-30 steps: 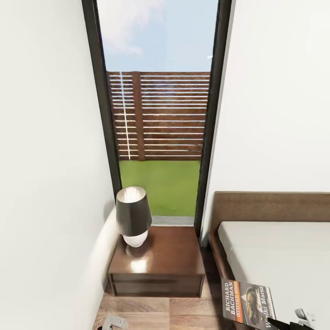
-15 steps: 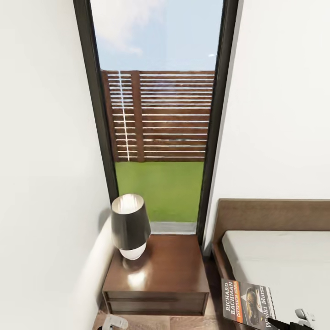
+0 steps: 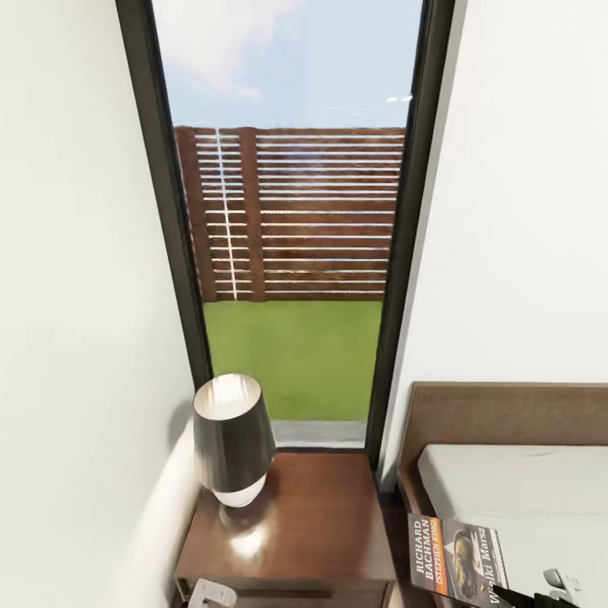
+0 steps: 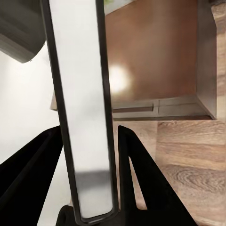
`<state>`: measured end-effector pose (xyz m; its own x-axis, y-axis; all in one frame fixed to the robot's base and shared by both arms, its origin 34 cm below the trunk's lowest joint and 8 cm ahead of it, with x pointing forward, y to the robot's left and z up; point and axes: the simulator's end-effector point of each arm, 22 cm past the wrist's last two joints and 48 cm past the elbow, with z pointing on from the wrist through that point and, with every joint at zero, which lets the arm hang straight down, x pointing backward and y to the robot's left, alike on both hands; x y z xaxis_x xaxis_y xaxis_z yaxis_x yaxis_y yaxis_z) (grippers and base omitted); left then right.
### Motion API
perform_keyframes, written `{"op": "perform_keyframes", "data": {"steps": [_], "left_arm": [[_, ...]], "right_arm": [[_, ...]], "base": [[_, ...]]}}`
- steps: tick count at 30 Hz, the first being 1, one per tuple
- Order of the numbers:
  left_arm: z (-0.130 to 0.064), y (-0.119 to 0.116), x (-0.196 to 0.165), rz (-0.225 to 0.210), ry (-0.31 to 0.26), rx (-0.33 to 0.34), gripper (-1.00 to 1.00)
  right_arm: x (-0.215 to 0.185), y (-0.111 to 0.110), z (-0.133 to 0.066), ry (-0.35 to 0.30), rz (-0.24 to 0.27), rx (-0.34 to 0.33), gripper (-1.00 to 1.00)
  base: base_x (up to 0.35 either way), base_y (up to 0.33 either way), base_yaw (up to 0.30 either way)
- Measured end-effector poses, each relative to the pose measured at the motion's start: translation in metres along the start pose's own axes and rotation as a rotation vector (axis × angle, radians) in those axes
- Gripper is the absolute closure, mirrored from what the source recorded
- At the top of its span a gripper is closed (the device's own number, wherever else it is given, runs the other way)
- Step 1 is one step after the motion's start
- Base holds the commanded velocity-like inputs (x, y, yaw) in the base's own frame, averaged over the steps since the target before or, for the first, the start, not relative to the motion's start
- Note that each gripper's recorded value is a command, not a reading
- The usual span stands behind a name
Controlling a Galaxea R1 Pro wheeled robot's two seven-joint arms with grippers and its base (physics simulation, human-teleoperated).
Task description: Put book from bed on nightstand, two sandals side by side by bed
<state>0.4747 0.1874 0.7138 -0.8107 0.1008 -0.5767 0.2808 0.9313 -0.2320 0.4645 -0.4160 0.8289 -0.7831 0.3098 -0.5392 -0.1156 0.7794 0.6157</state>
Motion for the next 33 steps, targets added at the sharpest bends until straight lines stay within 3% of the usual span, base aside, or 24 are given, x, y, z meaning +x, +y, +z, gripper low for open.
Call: {"op": "perform_keyframes", "data": {"steps": [18, 33], "left_arm": [[0.0002, 0.0001, -0.0001, 0.000, 0.000, 0.000, -1.00], [0.0003, 0.0000, 0.0001, 0.000, 0.001, 0.001, -1.00]], "right_arm": [[-0.0004, 0.0000, 0.0002, -0.001, 0.001, 0.000, 1.00], [-0.0015, -0.0001, 0.0004, -0.006, 0.003, 0.000, 1.00]], "base": [[0.290, 0.000, 0.000], [0.029, 0.000, 0.000]]}}
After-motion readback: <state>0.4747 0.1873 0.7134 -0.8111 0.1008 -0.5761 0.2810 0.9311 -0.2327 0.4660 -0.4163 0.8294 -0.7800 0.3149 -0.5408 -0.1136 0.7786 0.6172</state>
